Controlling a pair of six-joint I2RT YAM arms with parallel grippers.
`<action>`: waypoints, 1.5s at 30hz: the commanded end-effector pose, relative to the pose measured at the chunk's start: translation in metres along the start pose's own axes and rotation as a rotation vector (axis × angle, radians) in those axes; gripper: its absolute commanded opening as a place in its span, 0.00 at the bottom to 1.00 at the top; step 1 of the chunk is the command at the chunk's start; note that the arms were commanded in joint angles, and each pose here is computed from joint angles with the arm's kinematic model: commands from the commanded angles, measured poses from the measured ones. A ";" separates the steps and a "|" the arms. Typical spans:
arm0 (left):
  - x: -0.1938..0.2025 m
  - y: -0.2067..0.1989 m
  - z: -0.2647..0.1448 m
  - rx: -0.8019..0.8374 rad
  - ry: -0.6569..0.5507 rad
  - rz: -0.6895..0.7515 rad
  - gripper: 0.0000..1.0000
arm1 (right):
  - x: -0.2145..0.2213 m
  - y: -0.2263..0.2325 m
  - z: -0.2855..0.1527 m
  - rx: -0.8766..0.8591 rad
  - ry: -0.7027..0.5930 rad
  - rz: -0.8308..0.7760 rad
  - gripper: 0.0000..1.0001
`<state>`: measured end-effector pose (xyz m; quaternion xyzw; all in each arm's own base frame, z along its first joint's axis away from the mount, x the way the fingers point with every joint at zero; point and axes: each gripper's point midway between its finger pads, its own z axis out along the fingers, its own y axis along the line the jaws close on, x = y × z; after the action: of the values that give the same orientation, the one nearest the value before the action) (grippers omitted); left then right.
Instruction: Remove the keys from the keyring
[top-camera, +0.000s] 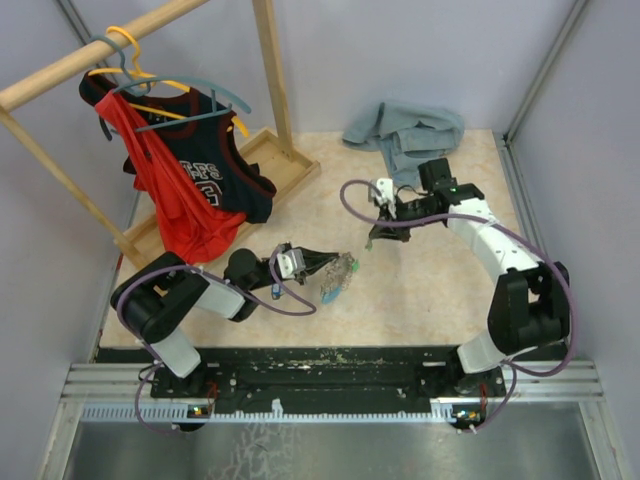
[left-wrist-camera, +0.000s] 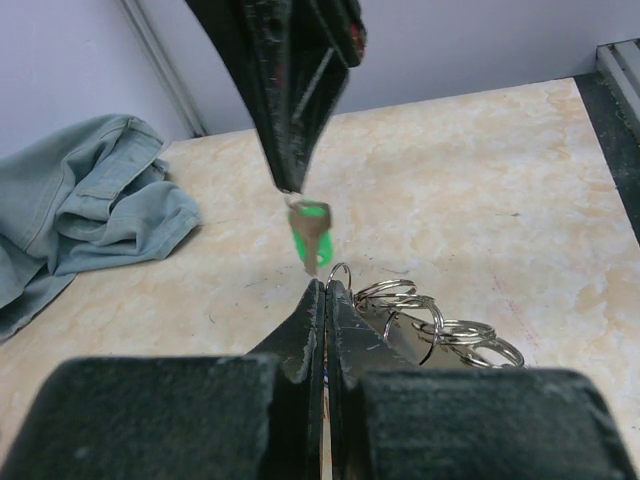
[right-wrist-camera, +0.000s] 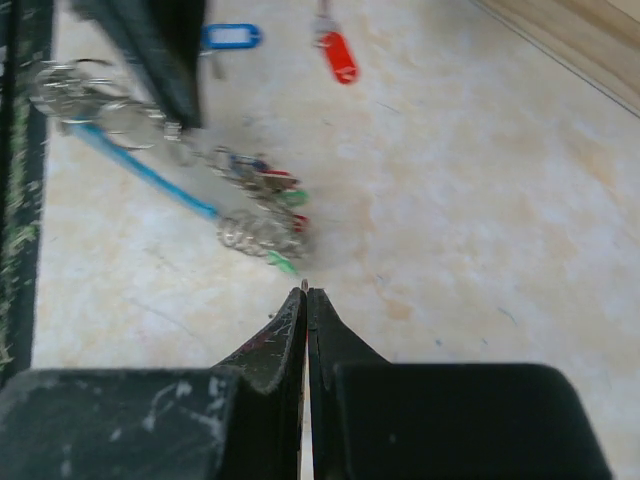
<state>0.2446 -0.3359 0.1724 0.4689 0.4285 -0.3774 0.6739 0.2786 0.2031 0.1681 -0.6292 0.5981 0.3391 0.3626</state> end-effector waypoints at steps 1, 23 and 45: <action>-0.072 0.023 -0.002 -0.096 -0.241 0.172 0.00 | -0.004 -0.068 -0.025 0.299 -0.046 0.159 0.00; -0.073 0.023 -0.007 -0.117 -0.236 0.157 0.00 | 0.058 -0.233 -0.001 0.592 -0.032 0.621 0.16; -0.073 0.019 -0.005 -0.094 -0.239 0.150 0.00 | -0.074 -0.019 -0.044 0.176 -0.410 -0.136 0.71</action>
<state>0.2488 -0.3276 0.1704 0.4502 0.4484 -0.3635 0.6813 0.3292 0.1973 0.2420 -0.4726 0.6058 0.3799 0.5151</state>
